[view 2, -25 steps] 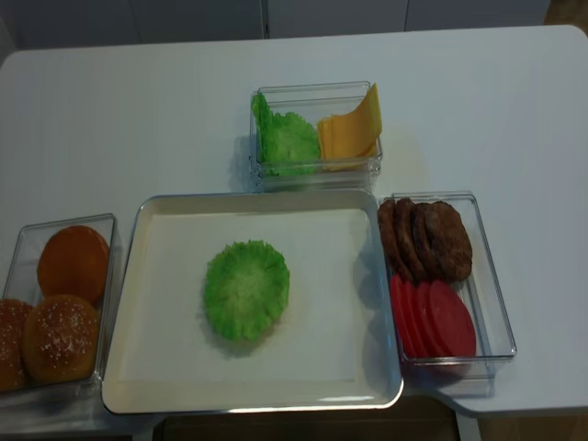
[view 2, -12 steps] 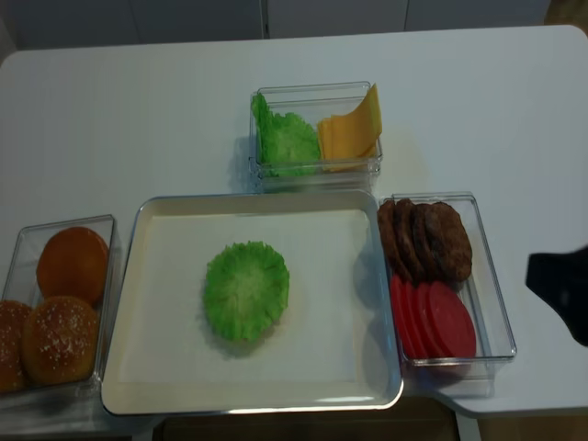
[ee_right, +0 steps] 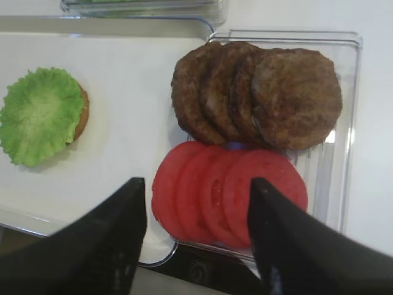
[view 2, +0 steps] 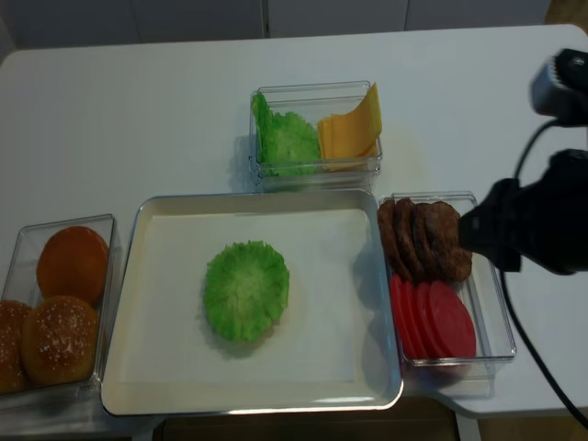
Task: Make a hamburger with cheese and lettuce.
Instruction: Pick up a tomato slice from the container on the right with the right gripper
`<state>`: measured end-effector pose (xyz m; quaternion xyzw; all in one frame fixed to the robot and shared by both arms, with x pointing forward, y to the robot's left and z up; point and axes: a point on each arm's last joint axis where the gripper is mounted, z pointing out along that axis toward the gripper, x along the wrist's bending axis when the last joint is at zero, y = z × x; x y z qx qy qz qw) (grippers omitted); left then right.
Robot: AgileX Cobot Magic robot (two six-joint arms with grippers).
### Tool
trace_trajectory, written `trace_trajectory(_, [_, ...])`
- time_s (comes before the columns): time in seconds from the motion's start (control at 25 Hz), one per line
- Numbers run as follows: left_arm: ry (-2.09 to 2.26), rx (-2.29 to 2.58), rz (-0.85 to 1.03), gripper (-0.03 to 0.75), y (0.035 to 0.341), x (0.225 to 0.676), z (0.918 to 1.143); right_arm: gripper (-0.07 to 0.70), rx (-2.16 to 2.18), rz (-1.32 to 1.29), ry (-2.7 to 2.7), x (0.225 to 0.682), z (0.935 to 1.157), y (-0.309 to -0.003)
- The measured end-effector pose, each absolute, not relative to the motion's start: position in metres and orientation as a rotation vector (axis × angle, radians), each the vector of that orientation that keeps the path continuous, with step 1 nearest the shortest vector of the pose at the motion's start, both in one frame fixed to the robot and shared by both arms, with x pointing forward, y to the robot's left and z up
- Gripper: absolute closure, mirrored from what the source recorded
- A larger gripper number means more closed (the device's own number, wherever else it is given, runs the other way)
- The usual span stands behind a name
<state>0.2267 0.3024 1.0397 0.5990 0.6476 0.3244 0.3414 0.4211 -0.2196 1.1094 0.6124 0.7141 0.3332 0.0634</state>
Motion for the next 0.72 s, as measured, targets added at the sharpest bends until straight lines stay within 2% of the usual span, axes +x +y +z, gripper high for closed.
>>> trace_trajectory(0.72, [1.685,1.558,0.844,0.334,0.302,0.227,1.04,0.234,1.713,0.469,2.313,0.444,1.07,-0.122])
